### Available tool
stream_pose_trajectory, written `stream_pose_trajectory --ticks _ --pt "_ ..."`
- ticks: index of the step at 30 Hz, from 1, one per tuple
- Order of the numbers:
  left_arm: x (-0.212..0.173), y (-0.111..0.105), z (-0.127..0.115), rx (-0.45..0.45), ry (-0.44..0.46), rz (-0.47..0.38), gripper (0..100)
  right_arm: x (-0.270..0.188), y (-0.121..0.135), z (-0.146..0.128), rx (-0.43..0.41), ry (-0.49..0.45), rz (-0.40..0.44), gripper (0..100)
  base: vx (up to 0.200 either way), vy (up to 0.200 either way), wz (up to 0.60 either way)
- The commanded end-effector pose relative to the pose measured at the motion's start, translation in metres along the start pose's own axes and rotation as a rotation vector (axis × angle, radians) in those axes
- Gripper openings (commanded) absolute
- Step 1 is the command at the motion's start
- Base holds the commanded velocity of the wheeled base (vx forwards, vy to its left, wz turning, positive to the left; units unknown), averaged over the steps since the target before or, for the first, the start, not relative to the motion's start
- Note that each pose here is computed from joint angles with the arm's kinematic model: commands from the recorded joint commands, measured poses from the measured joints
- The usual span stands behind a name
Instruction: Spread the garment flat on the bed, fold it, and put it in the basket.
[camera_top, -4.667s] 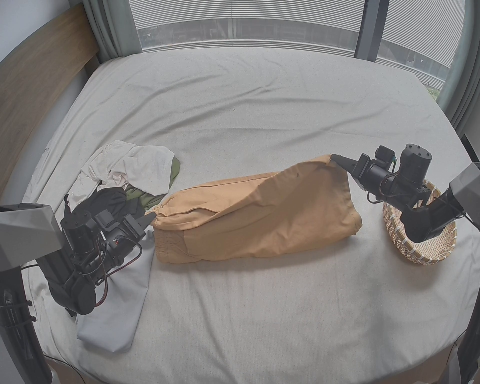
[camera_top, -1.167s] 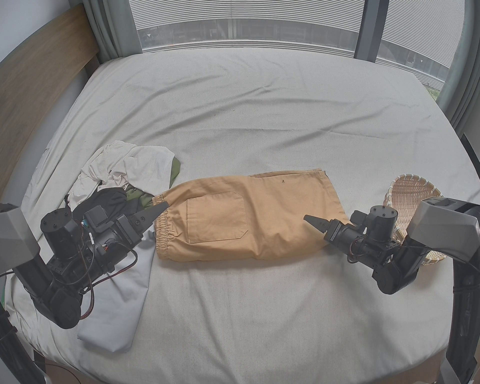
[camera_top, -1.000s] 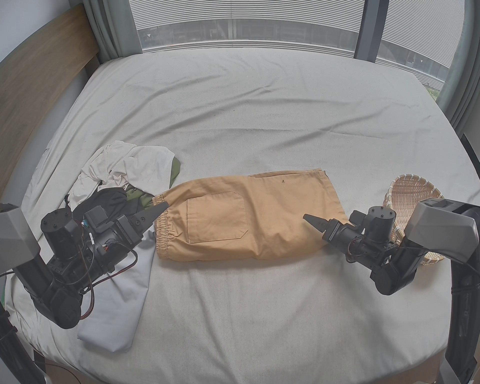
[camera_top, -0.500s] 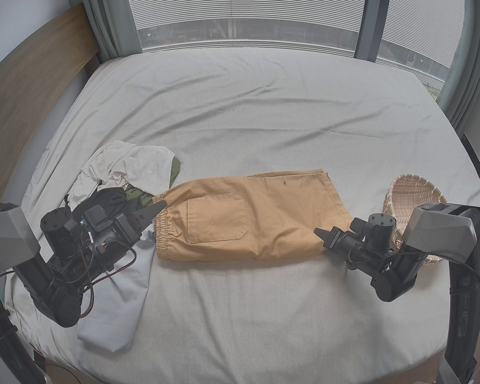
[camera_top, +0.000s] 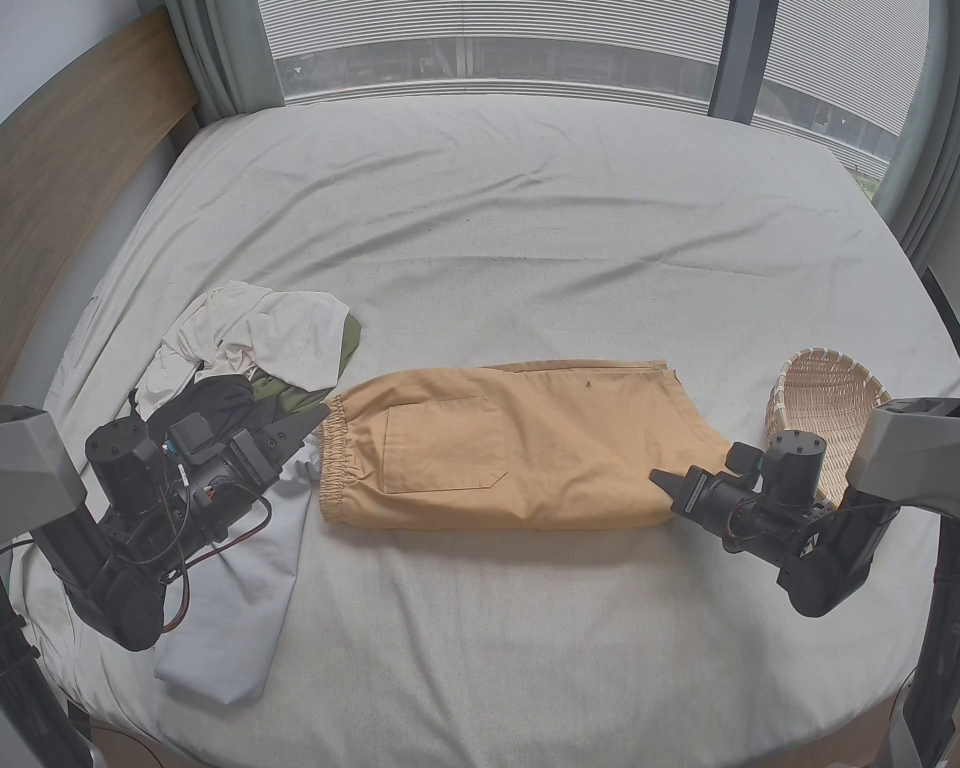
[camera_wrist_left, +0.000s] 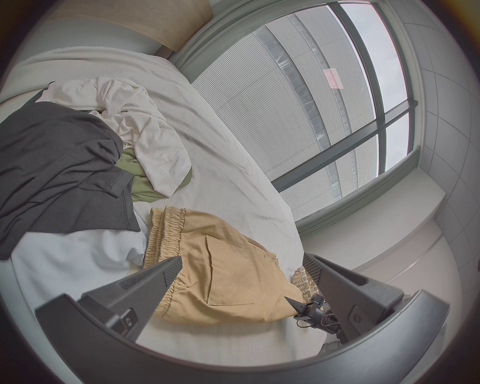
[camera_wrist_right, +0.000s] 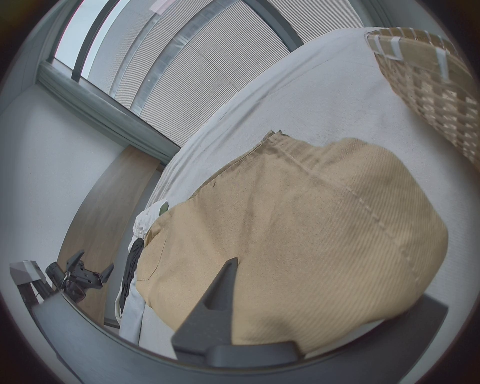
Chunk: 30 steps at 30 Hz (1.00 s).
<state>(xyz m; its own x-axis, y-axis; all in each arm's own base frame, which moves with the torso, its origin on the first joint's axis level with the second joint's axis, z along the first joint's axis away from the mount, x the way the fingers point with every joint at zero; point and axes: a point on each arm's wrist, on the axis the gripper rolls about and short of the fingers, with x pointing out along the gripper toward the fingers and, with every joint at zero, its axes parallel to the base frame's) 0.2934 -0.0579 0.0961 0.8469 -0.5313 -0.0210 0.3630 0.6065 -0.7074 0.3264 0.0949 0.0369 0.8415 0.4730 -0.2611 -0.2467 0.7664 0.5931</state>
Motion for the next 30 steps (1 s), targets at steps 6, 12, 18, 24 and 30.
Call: stream_pose_trajectory --ticks 6,12,18,24,30 --pt "0.005 0.013 -0.011 -0.019 0.038 0.036 100 -0.037 0.005 -0.004 -0.010 0.032 -0.031 0 0.000 0.000 0.00" --pt "0.008 0.022 -0.019 -0.032 0.064 0.059 100 -0.049 -0.001 -0.016 -0.041 0.080 -0.066 0 0.000 0.000 0.00" --pt "0.011 0.030 -0.028 -0.045 0.097 0.082 100 -0.054 -0.009 -0.016 -0.054 0.087 -0.097 0 0.000 0.000 0.00" --pt "0.014 0.038 -0.035 -0.056 0.118 0.101 100 -0.054 -0.010 -0.017 -0.056 0.089 -0.099 0 0.000 0.000 0.00" --pt "0.014 0.039 -0.037 -0.060 0.125 0.102 100 -0.055 -0.008 -0.018 -0.054 0.096 -0.095 100 0.000 0.000 0.00"
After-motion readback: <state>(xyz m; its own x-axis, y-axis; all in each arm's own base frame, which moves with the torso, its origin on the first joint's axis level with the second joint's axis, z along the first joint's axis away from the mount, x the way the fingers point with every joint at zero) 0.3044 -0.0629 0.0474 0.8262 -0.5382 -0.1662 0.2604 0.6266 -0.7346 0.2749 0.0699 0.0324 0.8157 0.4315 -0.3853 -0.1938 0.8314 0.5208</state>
